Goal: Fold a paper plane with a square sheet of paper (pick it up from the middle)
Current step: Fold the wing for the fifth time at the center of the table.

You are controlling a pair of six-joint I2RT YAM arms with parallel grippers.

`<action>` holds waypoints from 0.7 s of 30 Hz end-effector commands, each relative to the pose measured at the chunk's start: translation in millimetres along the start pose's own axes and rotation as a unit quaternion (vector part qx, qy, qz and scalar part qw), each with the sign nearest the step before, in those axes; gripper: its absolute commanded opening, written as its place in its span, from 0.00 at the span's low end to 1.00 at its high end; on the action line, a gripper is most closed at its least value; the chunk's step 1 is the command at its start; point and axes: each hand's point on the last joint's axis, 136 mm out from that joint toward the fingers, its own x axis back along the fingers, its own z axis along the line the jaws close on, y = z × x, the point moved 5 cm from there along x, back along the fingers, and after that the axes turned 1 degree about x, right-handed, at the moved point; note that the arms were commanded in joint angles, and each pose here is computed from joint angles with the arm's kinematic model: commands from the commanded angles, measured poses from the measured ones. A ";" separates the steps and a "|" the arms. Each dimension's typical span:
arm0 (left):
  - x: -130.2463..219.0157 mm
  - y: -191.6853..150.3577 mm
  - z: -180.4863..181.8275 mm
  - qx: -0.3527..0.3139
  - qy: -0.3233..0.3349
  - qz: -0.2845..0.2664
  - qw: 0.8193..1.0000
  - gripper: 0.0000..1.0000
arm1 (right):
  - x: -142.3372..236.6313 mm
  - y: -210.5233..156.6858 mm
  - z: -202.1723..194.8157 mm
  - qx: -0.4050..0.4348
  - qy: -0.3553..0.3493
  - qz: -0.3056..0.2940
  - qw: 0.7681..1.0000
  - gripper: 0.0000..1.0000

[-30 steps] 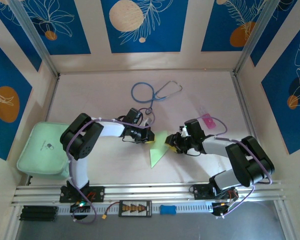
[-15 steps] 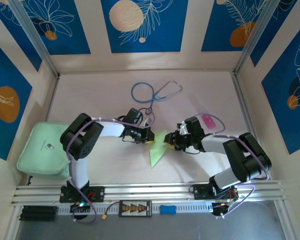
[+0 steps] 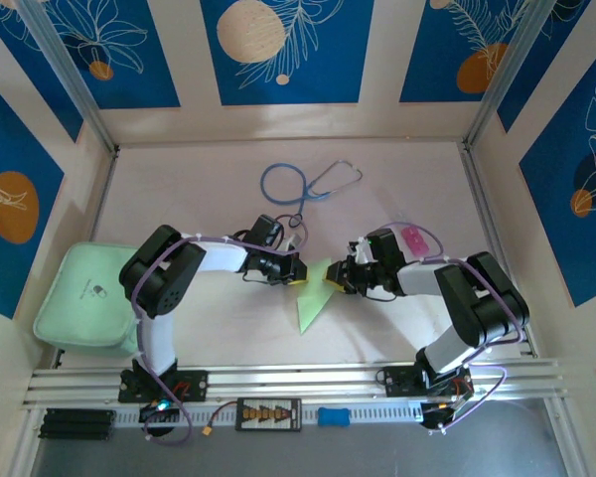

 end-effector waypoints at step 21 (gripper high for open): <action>58.0 -24.0 -37.7 -0.084 0.036 -0.052 0.994 0.31 | 23.5 2.7 0.3 -0.115 -0.039 -0.126 0.985 0.01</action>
